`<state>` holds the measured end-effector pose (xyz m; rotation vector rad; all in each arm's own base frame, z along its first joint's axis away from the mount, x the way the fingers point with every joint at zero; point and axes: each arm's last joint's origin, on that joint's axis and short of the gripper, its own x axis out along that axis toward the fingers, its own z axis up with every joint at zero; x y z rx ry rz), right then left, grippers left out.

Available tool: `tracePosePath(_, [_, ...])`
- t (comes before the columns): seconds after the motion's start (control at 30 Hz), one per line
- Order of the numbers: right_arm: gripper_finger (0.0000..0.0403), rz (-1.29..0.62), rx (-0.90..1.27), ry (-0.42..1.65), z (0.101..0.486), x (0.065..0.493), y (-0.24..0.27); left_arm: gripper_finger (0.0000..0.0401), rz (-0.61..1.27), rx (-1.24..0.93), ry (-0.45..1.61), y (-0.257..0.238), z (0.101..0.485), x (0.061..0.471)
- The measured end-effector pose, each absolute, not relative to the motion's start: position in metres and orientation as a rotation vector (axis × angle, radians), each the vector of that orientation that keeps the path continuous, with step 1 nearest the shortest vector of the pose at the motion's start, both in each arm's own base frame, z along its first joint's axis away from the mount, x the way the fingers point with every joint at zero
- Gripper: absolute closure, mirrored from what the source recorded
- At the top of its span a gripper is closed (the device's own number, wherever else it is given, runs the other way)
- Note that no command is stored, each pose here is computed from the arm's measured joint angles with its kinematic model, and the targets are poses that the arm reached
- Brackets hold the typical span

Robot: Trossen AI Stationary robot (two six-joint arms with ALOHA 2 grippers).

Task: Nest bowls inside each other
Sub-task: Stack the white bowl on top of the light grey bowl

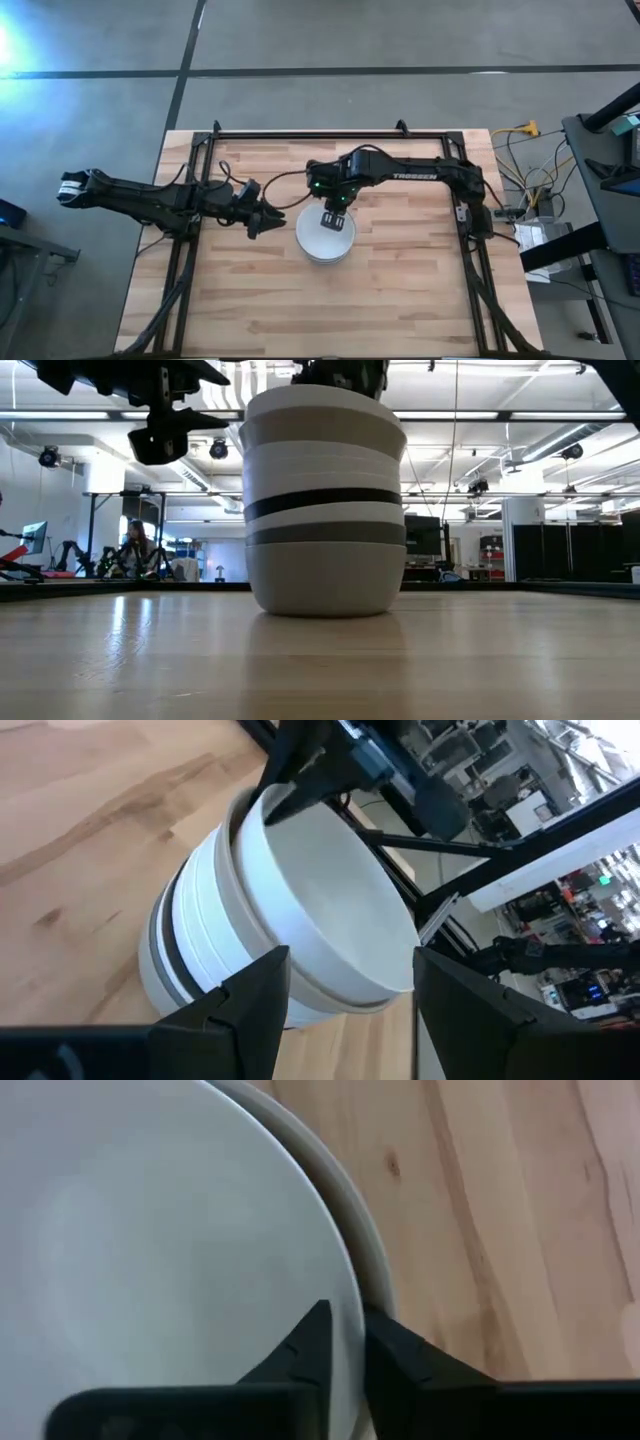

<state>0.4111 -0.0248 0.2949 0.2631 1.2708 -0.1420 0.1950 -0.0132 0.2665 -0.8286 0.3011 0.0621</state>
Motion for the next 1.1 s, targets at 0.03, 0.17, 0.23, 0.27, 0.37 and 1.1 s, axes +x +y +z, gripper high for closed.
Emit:
tracePosePath(0.03, [0.0346,-0.144,0.267,1.269,0.296,0.411,-0.024,0.0205,0.064,-0.838,0.303,-0.013,0.266,0.195])
tracePosePath(0.17, [0.0299,-0.149,0.270,1.234,0.309,0.405,-0.024,0.0205,0.067,-0.840,0.308,-0.013,0.265,0.195])
tracePosePath(0.23, [0.0282,-0.156,0.272,1.202,0.319,0.400,-0.024,0.0205,0.067,-0.840,0.309,-0.013,0.264,0.195])
tracePosePath(0.27, [0.0275,-0.168,0.271,1.187,0.325,0.397,-0.024,0.0205,0.068,-0.838,0.310,-0.013,0.264,0.195])
tracePosePath(0.37, [0.0260,-0.195,0.253,1.138,0.338,0.391,-0.025,0.0205,0.068,-0.833,0.313,-0.013,0.264,0.196])
tracePosePath(1.1, [0.0393,-0.154,0.161,0.949,0.323,0.410,-0.024,0.0205,0.057,-0.788,0.287,-0.013,0.265,0.198])
